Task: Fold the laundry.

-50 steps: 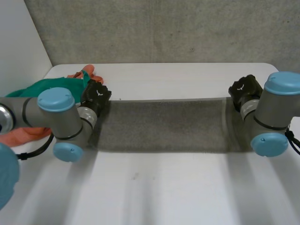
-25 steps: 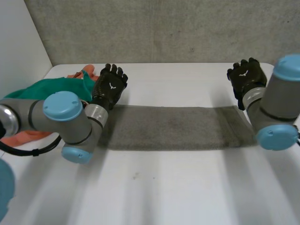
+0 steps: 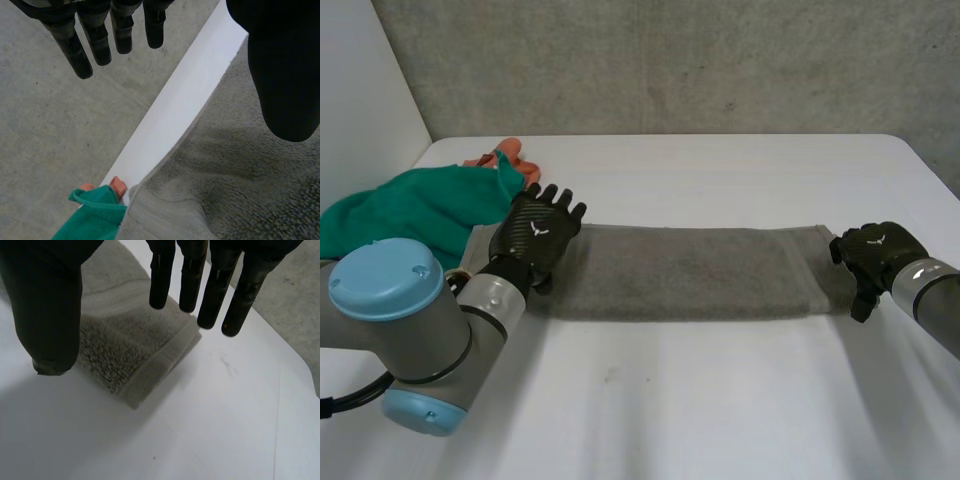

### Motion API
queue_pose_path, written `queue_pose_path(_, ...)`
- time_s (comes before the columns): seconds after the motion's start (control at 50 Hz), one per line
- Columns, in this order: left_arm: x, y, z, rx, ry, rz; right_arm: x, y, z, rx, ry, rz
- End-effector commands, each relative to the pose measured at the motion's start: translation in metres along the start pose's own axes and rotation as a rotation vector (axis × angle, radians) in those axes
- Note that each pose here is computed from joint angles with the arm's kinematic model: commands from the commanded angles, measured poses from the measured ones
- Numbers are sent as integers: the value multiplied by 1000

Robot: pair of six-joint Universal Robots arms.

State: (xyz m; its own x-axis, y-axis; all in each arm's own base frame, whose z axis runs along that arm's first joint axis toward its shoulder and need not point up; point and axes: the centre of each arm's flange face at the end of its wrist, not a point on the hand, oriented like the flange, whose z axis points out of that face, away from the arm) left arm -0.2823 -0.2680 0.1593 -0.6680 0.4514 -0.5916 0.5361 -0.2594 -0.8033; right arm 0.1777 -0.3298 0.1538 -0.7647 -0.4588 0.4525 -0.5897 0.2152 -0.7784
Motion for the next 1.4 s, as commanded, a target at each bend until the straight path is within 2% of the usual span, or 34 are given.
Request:
queue_pose_path(0.02,-1,6,2,-15,-3,-1,-6,17,17,-11,0,-7)
queue_pose_path(0.24,-2,3,0,-12,-7,0,26,26,18,-31,71,10)
queue_pose_path(0.32,-4,1,-2,-9,-13,-1,63,36,16,-56,165,-13)
queue_pose_path(0.42,-8,3,-6,-18,-22,-1,119,60,11,-143,298,-137)
queue_pose_path(0.5,-9,4,-8,-24,-23,-3,133,60,11,-145,334,-218)
queue_pose_path(0.56,-10,3,-8,-21,-27,-3,133,49,13,-96,354,-212)
queue_pose_path(0.64,-12,0,-8,-14,-32,-3,113,4,9,73,351,-196)
queue_pose_path(0.66,-14,-2,-9,-9,-36,-3,94,-19,5,153,317,-207)
queue_pose_path(0.72,-15,-4,-9,-3,-40,-2,60,-51,-2,276,244,-231)
queue_pose_path(0.8,-18,-7,-10,4,-49,-2,-5,-93,-18,464,98,-286)
queue_pose_path(0.82,-19,-8,-10,6,-53,-2,-38,-107,-29,540,20,-314)
queue_pose_path(0.86,-21,-9,-10,7,-57,-1,-64,-116,-38,594,-40,-332)
queue_pose_path(0.88,-22,-7,-11,-1,-61,-2,-95,-124,-48,649,-116,-356)
queue_pose_path(0.96,-22,-5,-13,-11,-57,-4,-171,-120,-61,714,-315,-407)
queue_pose_path(1.04,-21,-3,-13,-19,-55,-5,-220,-108,-63,714,-433,-427)
queue_pose_path(1.1,-20,-1,-12,-24,-51,-5,-240,-98,-58,690,-469,-436)
queue_pose_path(1.24,-17,-3,-12,-21,-44,-5,-225,-96,-54,547,-383,-387)
queue_pose_path(1.32,-16,-7,-11,-7,-43,-5,-187,-106,-56,485,-298,-234)
queue_pose_path(1.34,-16,-7,-11,-5,-43,-5,-160,-106,-53,454,-260,-153)
queue_pose_path(1.4,-13,-14,-10,17,-34,-13,-124,-100,-51,405,-214,-46)
